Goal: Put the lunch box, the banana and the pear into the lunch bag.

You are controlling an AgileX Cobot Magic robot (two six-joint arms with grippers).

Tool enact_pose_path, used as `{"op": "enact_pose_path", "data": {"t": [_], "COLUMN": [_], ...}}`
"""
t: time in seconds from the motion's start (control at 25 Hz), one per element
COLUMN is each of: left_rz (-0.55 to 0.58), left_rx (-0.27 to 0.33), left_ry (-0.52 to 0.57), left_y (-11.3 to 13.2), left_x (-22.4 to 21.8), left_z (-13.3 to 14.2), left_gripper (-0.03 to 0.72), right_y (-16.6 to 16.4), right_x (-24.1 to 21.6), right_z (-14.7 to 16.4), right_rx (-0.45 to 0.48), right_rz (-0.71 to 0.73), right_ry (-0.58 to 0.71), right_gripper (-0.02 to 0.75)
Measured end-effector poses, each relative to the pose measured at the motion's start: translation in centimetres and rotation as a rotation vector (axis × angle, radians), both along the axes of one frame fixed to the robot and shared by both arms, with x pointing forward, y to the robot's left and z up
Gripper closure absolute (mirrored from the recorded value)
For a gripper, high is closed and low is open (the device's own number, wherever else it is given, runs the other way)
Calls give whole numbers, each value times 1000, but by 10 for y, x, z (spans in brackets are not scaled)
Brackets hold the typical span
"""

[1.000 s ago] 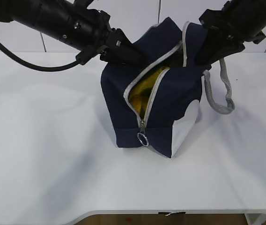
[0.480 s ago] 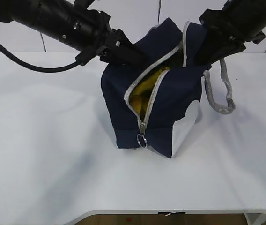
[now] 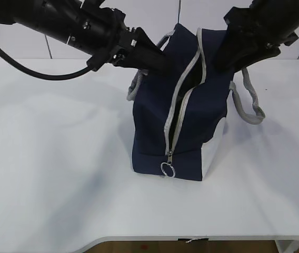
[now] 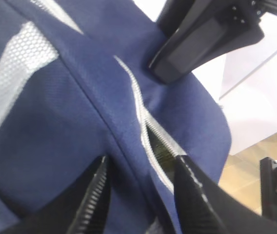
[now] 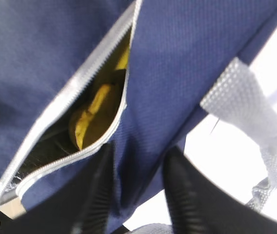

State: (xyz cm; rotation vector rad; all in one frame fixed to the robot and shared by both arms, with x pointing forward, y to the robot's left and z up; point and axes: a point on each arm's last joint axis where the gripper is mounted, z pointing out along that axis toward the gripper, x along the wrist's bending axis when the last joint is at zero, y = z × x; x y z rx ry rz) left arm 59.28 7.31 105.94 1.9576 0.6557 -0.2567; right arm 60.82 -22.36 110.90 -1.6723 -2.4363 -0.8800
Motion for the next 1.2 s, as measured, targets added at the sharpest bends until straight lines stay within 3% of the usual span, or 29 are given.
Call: {"op": "enact_pose_path", "data": {"t": [0.16, 0.32, 0.52, 0.76, 0.84, 1.2], "left_rz": [-5, -8, -6, 29, 38, 70], "left_rx": [-22, -67, -199, -357, -369, -370], "left_ry": [-10, -64, -112, -89, -97, -337], "left_y": [-1, 1, 13, 45, 57, 94], "left_x": [0, -2, 3, 15, 17, -3], "left_z": [3, 24, 64, 88, 92, 139], "left_gripper": [342, 340, 340, 365, 384, 407], "right_y": [0, 0, 2, 3, 3, 5], "right_x": [0, 1, -5, -27, -34, -48], "right_z": [0, 3, 34, 77, 85, 102], "right_rx": [-1, 4, 20, 66, 69, 121], "right_rz": [4, 10, 45, 77, 81, 94], "right_ry": [-5, -18, -133, -267, -292, -332], "right_gripper": [330, 316, 316, 316, 316, 316]}}
